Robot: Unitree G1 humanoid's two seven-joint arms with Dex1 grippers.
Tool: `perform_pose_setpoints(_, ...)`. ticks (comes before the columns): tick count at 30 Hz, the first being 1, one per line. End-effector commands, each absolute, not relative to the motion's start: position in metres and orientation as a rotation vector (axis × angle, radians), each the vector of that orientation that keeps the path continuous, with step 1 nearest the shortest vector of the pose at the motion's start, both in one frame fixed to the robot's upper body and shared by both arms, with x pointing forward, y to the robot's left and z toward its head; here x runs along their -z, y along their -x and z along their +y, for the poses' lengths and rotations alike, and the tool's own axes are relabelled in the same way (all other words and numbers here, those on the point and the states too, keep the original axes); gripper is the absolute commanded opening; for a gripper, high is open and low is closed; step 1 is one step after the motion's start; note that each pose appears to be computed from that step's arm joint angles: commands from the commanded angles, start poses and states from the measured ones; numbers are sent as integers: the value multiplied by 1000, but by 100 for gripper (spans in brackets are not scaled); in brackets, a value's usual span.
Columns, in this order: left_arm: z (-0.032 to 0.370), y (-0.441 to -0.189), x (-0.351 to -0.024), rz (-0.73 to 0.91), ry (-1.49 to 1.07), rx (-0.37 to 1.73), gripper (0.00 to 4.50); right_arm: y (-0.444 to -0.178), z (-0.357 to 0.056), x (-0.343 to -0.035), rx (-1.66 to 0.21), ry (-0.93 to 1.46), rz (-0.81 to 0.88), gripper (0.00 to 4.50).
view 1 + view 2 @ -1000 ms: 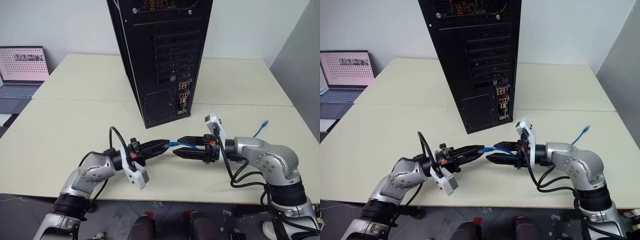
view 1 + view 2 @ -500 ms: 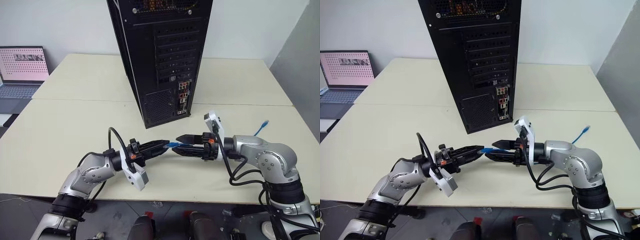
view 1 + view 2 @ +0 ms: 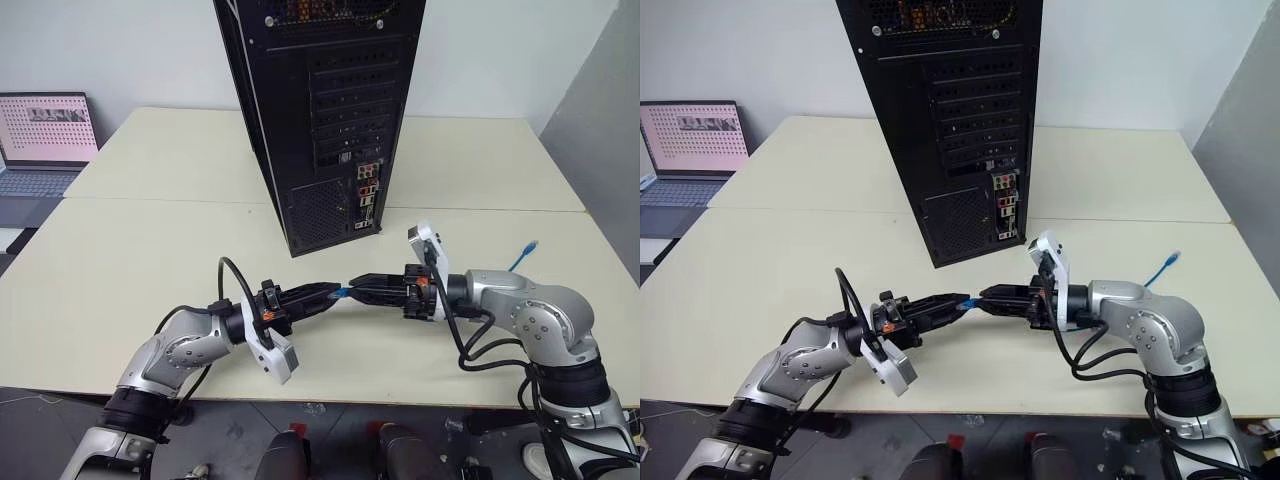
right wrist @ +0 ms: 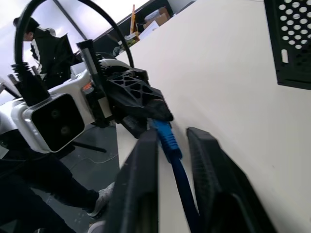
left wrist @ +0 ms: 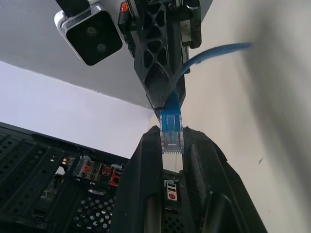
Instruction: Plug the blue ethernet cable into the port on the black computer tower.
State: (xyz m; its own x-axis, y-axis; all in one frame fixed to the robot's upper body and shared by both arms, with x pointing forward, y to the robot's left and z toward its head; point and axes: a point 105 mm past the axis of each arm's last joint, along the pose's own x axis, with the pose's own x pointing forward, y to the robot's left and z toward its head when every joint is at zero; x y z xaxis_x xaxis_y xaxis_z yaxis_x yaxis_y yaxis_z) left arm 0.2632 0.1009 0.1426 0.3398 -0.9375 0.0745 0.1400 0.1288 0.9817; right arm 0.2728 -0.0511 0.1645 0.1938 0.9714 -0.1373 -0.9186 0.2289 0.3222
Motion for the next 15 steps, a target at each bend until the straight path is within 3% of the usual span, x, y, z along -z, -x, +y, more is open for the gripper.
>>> perform_pose_setpoints(1,100,-261,-152,-948,-1171,933,27,-270,-48,-172,-1358,-176,314,1)
perform_pose_setpoints(10,100,-263,-152,-947,-1184,921,27,-266,-49,-171,-1378,-199,334,0)
perform_pose_setpoints(11,100,-263,-152,-947,-1184,921,27,-266,-49,-171,-1381,-202,333,67)
perform_pose_setpoints(15,100,-263,-152,-948,-1185,921,27,-265,-50,-170,-1384,-197,341,166)
